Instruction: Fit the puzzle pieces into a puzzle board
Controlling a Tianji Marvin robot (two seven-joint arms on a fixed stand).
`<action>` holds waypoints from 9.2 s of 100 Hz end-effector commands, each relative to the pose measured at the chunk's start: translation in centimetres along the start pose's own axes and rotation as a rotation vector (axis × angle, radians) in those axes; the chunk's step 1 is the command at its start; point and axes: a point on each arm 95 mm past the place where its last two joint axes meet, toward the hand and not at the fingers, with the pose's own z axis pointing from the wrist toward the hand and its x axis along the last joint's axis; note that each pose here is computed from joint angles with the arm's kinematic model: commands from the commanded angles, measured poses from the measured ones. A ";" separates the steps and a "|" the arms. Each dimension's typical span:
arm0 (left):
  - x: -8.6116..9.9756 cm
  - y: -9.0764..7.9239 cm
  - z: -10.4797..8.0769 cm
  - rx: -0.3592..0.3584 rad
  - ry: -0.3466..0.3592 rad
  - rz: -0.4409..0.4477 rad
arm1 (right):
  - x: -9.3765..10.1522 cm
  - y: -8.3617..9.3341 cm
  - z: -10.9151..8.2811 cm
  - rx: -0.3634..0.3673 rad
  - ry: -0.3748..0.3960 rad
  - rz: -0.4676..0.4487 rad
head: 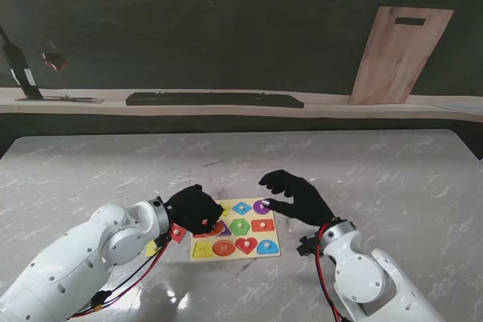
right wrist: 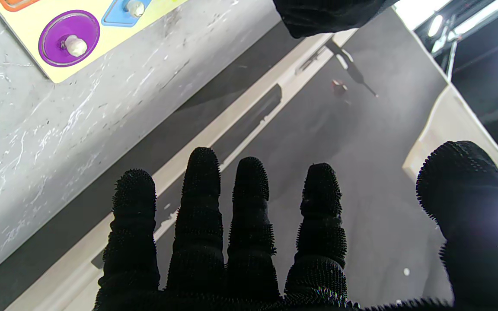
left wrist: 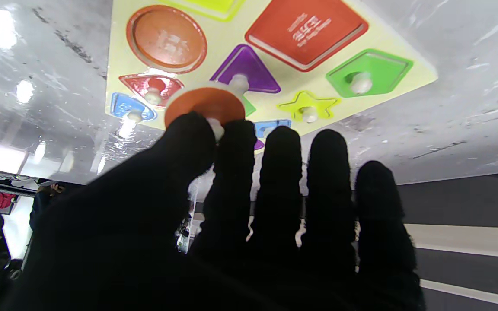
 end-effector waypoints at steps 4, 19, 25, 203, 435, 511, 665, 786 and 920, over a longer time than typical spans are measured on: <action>0.6 -0.3 0.8 0.001 0.017 -0.002 | 0.1 -0.2 -0.2 -0.004 0.002 0.010; 1.4 0.0 1.4 -0.025 0.042 -0.012 | 0.1 -0.2 -0.3 -0.007 0.002 0.012; 1.6 0.2 1.6 -0.036 0.051 -0.010 | 0.1 -0.2 -0.3 -0.007 0.002 0.012; 2.9 1.4 3.4 -0.216 0.083 0.033 | 0.1 0.1 -0.4 -0.021 -0.003 0.024; 2.6 1.5 4.0 -0.268 0.087 0.089 | 0.0 0.5 -0.6 -0.043 -0.006 0.025; 2.7 1.9 4.3 -0.312 0.088 0.113 | -0.1 0.6 -0.8 -0.050 -0.005 0.026; 2.7 1.3 3.0 -0.173 -0.040 0.154 | -0.3 0.5 -0.7 -0.048 -0.002 0.029; 0.5 1.4 -8.7 0.215 -0.330 -0.113 | -0.1 -0.7 0.1 0.009 -0.007 0.003; -2.8 7.5 -14.7 0.066 -0.349 -0.136 | -0.1 -1.5 0.7 0.064 -0.022 -0.016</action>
